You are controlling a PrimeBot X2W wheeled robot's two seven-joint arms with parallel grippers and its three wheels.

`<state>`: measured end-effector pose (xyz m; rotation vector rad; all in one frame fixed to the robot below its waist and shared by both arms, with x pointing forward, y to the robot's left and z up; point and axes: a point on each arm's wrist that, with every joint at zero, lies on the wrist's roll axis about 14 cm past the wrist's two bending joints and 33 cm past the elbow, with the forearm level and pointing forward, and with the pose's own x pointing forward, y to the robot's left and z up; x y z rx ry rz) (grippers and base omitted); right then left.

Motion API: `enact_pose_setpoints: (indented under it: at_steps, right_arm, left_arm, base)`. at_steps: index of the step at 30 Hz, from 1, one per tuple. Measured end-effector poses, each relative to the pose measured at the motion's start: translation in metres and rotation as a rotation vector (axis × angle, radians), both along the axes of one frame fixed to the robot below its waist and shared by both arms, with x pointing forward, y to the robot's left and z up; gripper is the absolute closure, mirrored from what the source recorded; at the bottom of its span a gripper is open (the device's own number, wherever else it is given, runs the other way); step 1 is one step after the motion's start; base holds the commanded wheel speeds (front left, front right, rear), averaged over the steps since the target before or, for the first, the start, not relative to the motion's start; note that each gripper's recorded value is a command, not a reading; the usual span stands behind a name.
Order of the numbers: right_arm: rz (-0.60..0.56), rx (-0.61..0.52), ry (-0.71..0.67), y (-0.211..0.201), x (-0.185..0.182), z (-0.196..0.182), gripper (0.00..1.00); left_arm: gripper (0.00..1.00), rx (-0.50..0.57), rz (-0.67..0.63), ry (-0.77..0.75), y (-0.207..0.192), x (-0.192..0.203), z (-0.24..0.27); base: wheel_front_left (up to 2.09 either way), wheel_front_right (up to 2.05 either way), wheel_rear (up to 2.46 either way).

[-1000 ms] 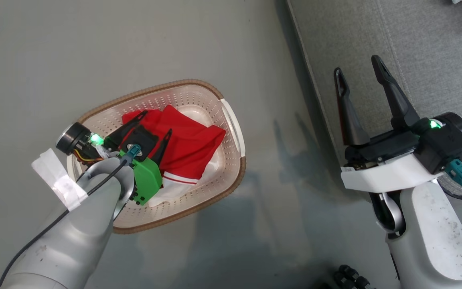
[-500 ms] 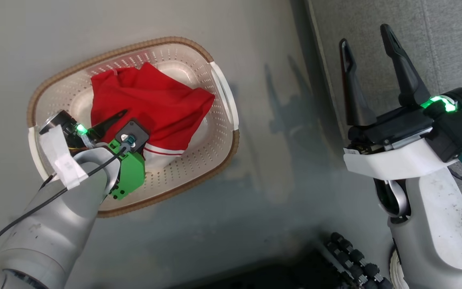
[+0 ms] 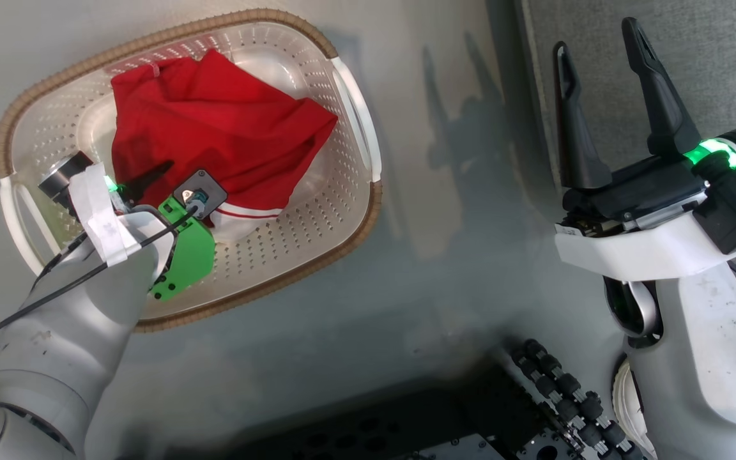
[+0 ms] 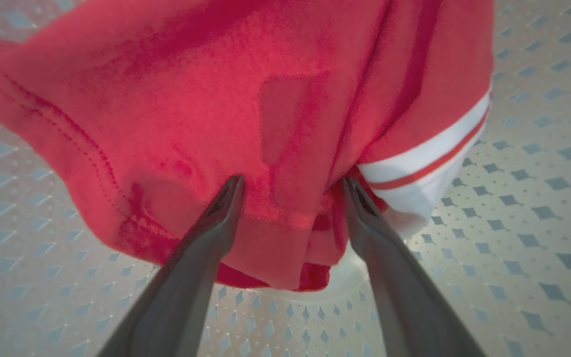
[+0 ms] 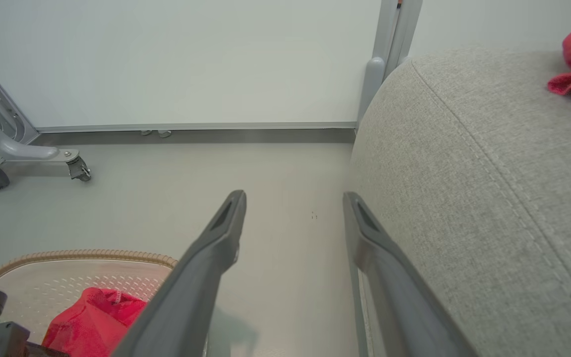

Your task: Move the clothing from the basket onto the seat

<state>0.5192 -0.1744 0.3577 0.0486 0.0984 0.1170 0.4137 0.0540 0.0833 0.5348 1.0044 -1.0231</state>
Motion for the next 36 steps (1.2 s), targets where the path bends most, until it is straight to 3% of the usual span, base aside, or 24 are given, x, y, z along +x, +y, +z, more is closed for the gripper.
enact_pose_setpoints:
  at_steps: [12,13,14,15,24,36]
  right_arm:
    - [-0.011,-0.008,0.043,-0.004,-0.002,-0.028,0.0]
    - [-0.011,-0.009,0.046,-0.004,-0.002,-0.03,0.0]
    - [-0.011,-0.009,0.05,-0.004,-0.002,-0.031,0.0]
    - [-0.011,-0.008,0.052,-0.004,-0.003,-0.032,0.0]
    - [0.0,0.003,0.037,0.002,0.0,-0.028,0.0]
    - [0.009,0.023,-0.027,0.007,0.005,0.006,0.0]
  left_arm:
    - [0.0,0.044,-0.015,0.026,0.002,-0.002,-0.03]
    - [0.18,0.053,-0.023,0.034,0.003,-0.005,-0.033]
    - [0.66,0.053,-0.027,0.037,0.002,-0.007,-0.034]
    - [1.0,0.046,-0.026,0.036,0.002,-0.007,-0.034]
    - [1.0,0.042,-0.034,0.018,0.002,-0.004,-0.024]
    - [1.0,-0.073,0.014,-0.059,-0.016,0.011,0.02]
  base:
    - [0.0,0.0,0.0]
    - [0.0,0.0,0.0]
    - [0.0,0.0,0.0]
    - [0.0,0.0,0.0]
    - [0.0,0.0,0.0]
    - [0.0,0.0,0.0]
